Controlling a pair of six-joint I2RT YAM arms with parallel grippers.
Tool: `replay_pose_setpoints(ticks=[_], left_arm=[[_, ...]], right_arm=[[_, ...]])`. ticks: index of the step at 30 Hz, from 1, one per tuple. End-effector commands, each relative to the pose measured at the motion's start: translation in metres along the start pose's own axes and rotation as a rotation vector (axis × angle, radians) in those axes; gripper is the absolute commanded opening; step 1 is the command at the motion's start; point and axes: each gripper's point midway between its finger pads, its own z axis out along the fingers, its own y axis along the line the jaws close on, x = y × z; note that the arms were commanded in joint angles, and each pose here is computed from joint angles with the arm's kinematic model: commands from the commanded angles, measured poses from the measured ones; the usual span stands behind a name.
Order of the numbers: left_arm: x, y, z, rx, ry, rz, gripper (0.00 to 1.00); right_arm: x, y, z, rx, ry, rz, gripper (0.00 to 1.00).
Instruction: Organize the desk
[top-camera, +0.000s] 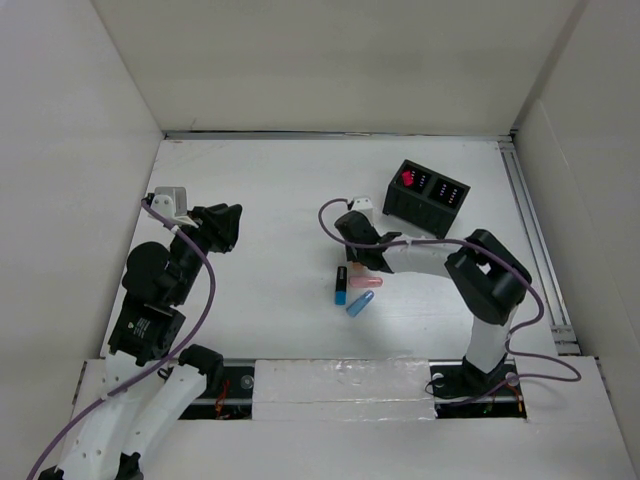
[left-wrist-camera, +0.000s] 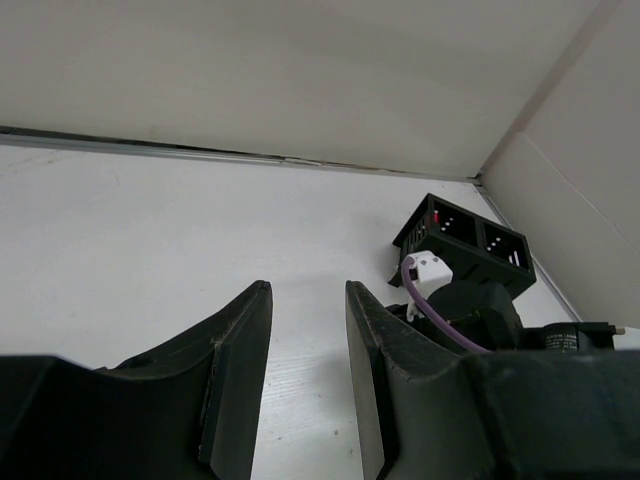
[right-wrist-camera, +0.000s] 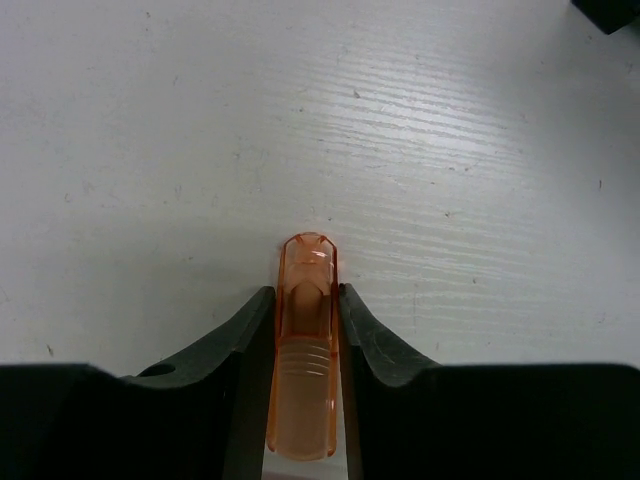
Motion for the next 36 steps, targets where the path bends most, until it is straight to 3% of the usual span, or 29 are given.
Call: replay_pose_setpoints(ticks=[1,5,6,8,11,13,17,24,36], left_arm=[[-0.008,-0.005,0.000,0.027,-0.033,0.007,0.32],[-0.007,-0.005,0.001,0.026,-0.031,0.007,0.32],[-0.008,-0.005,0.001,0.027,-0.032,0.007,0.32],[-0.008,-0.005,0.001,0.026,-0.031,0.007,0.32],[-0.010,-0.006,0.000,0.029,-0.038,0.006,0.32],[-0.010,-0.006,-0.001,0.029,-0.039,0.006,0.32],[-0.008,-0.011,-0.002,0.058,-0.032,0.008,0.32],[-0.006,-0.010,0.000,0.053,-0.024,0.013,0.32],[-0.005,-0.011,0.001,0.060,-0.017,0.014,0.33]], right_arm=[[-0.022,-0.003,-0.006,0.031,-0.037,-0.001,0.13],[-0.105,-0.003,-0.047,-0.091,-0.236,0.137,0.12],[-0.142,-0.015,-0.068,-0.099,-0.348,0.193,0.12],[-0.161,-0.034,-0.077,-0.052,-0.413,0.217,0.12],[-0.204,-0.089,-0.107,0.075,-0.547,0.285,0.12],[-0.228,-0.169,-0.117,0.262,-0.624,0.380,0.13],[-0.230,-0.223,-0.109,0.408,-0.637,0.431,0.14],[-0.231,-0.293,-0.088,0.504,-0.620,0.496,0.14],[-0.201,-0.278,-0.051,0.494,-0.542,0.466,0.17]])
